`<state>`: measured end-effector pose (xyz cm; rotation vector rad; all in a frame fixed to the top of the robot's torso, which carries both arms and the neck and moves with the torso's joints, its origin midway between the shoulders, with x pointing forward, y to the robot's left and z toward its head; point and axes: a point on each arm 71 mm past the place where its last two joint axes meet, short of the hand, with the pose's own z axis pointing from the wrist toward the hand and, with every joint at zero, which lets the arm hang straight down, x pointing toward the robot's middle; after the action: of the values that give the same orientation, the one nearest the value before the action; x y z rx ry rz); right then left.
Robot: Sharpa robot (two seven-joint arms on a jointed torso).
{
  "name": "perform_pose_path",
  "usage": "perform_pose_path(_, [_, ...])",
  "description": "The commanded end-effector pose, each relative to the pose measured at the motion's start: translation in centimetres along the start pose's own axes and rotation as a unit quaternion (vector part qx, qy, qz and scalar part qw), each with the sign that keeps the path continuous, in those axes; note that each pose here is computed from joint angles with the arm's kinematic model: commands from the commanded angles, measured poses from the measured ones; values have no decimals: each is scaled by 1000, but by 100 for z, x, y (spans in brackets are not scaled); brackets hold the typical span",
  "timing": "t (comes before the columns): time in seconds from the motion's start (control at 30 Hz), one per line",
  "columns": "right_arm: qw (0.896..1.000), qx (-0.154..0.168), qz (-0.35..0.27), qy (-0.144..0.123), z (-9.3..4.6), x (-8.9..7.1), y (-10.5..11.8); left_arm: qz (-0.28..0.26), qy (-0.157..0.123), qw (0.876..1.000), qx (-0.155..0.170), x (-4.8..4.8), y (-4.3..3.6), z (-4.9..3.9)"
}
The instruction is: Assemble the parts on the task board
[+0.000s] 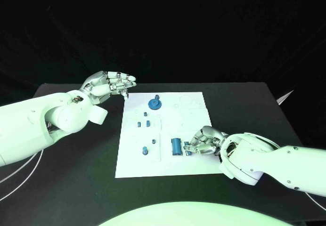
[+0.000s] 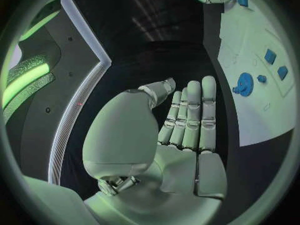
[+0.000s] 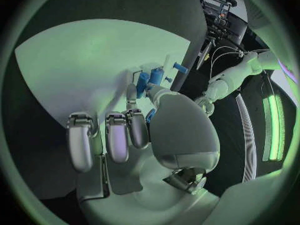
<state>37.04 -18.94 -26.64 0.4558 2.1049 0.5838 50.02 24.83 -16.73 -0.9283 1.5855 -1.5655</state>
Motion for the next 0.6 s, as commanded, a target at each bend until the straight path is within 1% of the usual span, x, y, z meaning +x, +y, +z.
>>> perform_pose_path(0.03, [1000,1,-13,7,3,28,-14,-5,7,1000,3,19,-10,2])
perform_pose_path(0.6, [1000,2,-21,5,6,20,-23,-5,7,1000,4,17,-11,1])
